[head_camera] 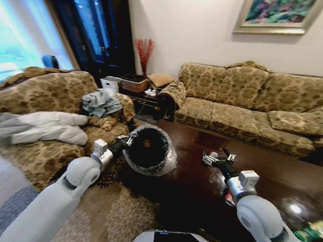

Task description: Move to the front of the table and place the trash on the table into the trash bin.

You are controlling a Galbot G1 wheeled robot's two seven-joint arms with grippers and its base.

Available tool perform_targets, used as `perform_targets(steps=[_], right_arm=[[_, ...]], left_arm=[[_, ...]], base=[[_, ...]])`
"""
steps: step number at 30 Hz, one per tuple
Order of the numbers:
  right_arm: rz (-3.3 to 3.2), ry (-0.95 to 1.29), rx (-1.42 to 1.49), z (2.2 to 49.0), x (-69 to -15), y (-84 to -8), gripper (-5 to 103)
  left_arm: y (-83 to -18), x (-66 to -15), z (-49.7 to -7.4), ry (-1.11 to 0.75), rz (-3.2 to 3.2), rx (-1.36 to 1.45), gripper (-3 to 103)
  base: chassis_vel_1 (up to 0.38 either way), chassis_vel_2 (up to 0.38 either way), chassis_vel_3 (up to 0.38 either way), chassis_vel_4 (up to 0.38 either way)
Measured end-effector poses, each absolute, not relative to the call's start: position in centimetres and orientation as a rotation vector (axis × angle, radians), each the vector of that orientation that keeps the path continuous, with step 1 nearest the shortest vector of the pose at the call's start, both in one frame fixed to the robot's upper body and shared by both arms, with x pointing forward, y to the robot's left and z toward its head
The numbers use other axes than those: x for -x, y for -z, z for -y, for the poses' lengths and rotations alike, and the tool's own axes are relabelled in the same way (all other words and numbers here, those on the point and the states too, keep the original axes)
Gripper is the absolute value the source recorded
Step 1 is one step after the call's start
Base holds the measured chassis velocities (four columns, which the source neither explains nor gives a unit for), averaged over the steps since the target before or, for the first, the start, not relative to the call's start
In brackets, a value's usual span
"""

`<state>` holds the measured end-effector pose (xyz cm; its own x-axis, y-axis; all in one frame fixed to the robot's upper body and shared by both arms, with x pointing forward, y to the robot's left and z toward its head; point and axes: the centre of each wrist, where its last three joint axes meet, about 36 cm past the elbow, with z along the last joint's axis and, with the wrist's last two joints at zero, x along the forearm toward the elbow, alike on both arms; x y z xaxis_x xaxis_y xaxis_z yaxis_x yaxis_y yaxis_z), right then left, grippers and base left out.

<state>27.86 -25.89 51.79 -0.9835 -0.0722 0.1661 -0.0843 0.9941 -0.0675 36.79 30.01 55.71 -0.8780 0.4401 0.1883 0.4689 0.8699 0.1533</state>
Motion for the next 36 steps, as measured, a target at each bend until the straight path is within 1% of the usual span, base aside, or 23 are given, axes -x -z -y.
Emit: perform_targets(steps=[5,9,11,14,18,21,29,36], right_arm=[[2.972,-0.104,-0.083,25.9,-28.0,-51.2,100],[2.837,0.001,0.113,24.9,-27.8,-49.1,100],[2.801,0.021,0.138,24.7,-27.7,-48.7,100],[2.693,0.057,0.212,24.0,-27.5,-46.5,100],[2.556,0.063,0.307,24.6,-28.5,-41.8,100],[2.492,0.083,0.354,24.8,-29.0,-40.1,100],[2.406,0.215,0.399,25.0,-30.8,-38.3,100],[2.347,0.24,0.432,24.5,-31.8,-37.2,100]], left_arm=[[-56.2,-36.5,-29.9,0.297,2.904,0.711,3],[-56.8,-36.0,-29.9,0.3,2.906,0.688,3],[-56.9,-35.9,-29.9,0.3,2.908,0.686,3],[-57.0,-35.8,-30.1,0.302,2.909,0.683,3],[-57.0,-35.7,-30.1,0.304,2.905,0.686,3],[-57.2,-35.6,-30.0,0.308,2.902,0.697,3],[-57.3,-35.8,-30.2,0.313,2.898,0.699,3],[-57.3,-36.1,-30.4,0.306,2.892,0.699,3]], base=[[-0.235,-0.216,0.016,0.003],[-0.096,-0.131,-0.091,-0.067],[-0.013,-0.031,-0.083,-0.037],[0.0,0.0,0.0,0.0],[0.0,0.0,0.0,0.0],[0.0,0.0,0.0,0.0],[0.0,0.0,0.0,0.0],[0.0,0.0,0.0,0.0]])
